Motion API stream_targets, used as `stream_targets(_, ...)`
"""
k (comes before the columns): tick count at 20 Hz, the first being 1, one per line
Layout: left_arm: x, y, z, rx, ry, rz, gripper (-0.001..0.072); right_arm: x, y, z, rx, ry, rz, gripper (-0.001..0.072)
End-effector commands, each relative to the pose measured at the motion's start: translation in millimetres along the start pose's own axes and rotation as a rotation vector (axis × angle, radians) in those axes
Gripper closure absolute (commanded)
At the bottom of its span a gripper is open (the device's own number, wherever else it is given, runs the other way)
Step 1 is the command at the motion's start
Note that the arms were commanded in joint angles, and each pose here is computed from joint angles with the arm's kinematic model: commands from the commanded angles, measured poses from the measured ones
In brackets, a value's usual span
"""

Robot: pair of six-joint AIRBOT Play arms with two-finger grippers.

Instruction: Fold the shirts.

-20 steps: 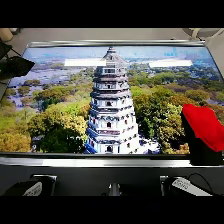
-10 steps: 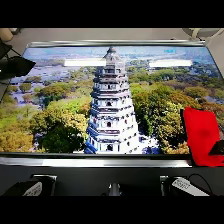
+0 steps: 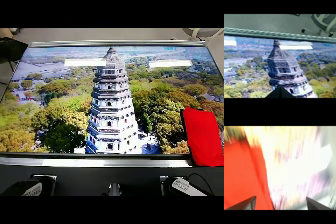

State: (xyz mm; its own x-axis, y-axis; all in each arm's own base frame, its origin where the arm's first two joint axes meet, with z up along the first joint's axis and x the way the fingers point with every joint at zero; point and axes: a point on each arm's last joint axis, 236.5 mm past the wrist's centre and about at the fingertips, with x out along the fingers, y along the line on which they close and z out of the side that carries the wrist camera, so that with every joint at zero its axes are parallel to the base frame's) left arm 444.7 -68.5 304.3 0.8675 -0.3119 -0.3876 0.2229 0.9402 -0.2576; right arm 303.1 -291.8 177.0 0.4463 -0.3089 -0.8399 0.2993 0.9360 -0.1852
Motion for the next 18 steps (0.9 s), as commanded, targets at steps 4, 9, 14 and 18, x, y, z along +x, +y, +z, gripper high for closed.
stream_targets(4, 64.6, 64.9, -128.6, -0.040, 0.498, 0.348, 0.0076, -11.4, 203.7, 35.7, -0.286, 0.070, 0.362, 0.0043)
stream_targets(9, 66.2, 35.6, -225.8, 0.062, 0.904, 0.295, 0.0073, 16.8, 280.8, -32.2, -0.501, 0.391, 0.503, 0.0022)
stream_targets(14, 73.1, 25.2, -217.5, 0.083, 0.851, 0.273, 0.0073, 21.8, 278.7, -26.6, -0.535, 0.368, 0.439, 0.0025)
stream_targets(18, 74.2, 25.5, -219.0, 0.082, 0.855, 0.273, 0.0073, 21.9, 278.0, -25.9, -0.535, 0.365, 0.435, 0.0026)
